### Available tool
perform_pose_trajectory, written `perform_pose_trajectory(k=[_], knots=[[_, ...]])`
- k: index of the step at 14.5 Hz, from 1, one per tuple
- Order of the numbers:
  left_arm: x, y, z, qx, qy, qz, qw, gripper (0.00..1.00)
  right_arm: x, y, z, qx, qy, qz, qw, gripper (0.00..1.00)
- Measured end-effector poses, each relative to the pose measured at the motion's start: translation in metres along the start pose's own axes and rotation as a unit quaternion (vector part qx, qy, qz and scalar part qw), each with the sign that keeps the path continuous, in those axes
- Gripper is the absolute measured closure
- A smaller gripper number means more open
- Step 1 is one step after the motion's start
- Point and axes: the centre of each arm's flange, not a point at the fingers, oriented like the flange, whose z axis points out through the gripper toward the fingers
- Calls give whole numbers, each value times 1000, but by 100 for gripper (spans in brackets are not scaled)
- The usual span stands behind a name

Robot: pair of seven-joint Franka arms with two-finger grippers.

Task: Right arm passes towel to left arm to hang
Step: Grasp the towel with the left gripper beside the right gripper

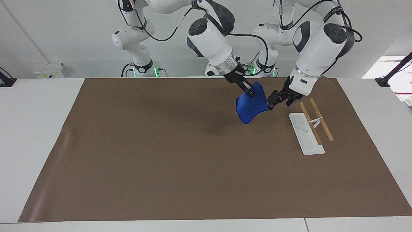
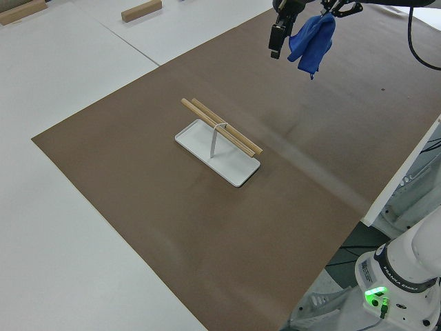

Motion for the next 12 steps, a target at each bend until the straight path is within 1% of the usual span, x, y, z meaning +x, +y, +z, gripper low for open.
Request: perform_pose_trajectory(k=[2,5,6,7,8,9,10,11,12], knots=[[-3,0,12,-16,-19,-53,998,0,-1,0,0,0,0,0,1000,96],[-4,5,16,-43,-26,-122,991,2,-1,0,0,0,0,0,1000,96],[-5,7,19,-51,-28,-137,989,2,-1,0,0,0,0,0,1000,96],[-6,9,22,-56,-27,-146,987,5,-1,0,0,0,0,0,1000,96],[-8,12,25,-61,-25,-149,987,5,-1,0,0,0,0,0,1000,96],[-9,17,27,-66,-21,-150,986,8,-1,0,0,0,0,0,1000,96],[-12,21,28,-69,-19,-153,986,8,-1,0,0,0,0,0,1000,96],[-13,24,29,-71,-18,-156,985,16,-1,0,1,-1,0,0,1000,96],[-15,26,30,-71,-19,-157,985,28,-1,0,0,-1,0,0,1000,96]])
